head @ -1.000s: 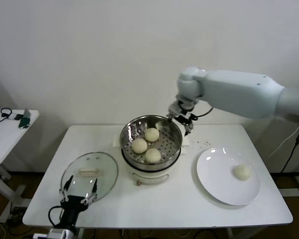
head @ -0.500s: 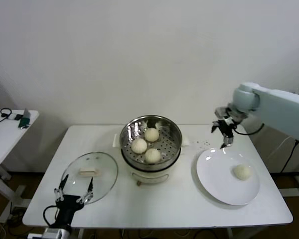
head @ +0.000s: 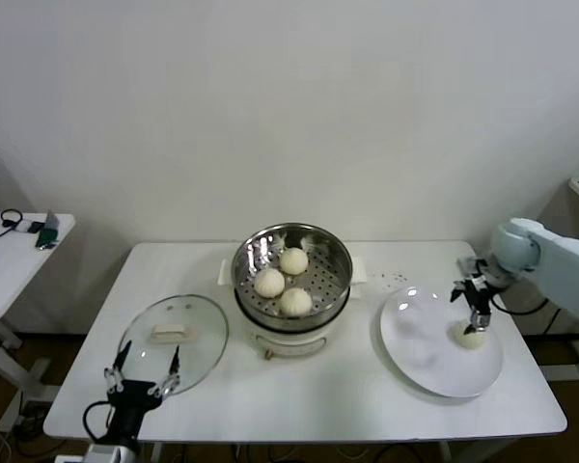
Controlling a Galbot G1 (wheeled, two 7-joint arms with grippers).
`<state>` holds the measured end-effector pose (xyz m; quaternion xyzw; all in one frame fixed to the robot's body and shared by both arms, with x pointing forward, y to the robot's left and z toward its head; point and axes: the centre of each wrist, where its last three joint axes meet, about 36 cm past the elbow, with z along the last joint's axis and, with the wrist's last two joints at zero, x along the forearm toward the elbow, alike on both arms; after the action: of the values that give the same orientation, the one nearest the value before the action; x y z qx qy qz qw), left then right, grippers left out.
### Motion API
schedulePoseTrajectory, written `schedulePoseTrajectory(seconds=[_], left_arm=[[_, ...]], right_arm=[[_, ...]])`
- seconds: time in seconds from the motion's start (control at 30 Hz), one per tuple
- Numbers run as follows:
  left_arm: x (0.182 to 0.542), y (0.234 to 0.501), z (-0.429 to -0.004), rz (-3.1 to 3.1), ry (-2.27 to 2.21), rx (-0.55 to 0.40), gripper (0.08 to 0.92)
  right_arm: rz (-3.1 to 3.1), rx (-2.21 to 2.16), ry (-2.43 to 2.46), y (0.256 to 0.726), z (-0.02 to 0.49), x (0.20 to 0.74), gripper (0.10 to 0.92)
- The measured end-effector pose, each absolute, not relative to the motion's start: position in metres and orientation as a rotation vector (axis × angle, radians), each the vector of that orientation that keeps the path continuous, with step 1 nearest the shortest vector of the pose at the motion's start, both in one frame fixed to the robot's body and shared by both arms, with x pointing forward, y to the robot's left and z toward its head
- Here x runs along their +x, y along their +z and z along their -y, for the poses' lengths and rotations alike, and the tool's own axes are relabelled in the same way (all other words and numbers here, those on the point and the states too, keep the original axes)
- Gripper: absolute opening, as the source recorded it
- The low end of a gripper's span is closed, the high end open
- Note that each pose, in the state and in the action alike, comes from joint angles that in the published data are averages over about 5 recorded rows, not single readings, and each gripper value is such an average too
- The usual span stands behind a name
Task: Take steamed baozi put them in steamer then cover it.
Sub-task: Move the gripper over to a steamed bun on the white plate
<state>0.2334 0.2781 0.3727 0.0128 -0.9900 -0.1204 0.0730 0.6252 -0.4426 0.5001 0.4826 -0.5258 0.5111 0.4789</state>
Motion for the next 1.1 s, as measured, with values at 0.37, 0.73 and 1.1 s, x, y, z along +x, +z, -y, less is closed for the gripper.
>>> schedulePoseTrajectory(seconds=[0.37,0.73,1.1], left_arm=[[0.232,0.372,-0.276,2.967,-0.368,0.042,0.823],[0.233,0.371,-0.275,2.964,-0.369,0.042,0.823],[0.231,0.370,-0.275,2.960,-0.368,0.041,0.823]], right_arm=[[1.276,1.129,1.221,0.471,0.468,0.621,0.823],[1.267,1.118,1.219,0.455,0.472,0.625,0.823],[1.265,1.129,1.219,0.450,0.470,0.630,0.736]])
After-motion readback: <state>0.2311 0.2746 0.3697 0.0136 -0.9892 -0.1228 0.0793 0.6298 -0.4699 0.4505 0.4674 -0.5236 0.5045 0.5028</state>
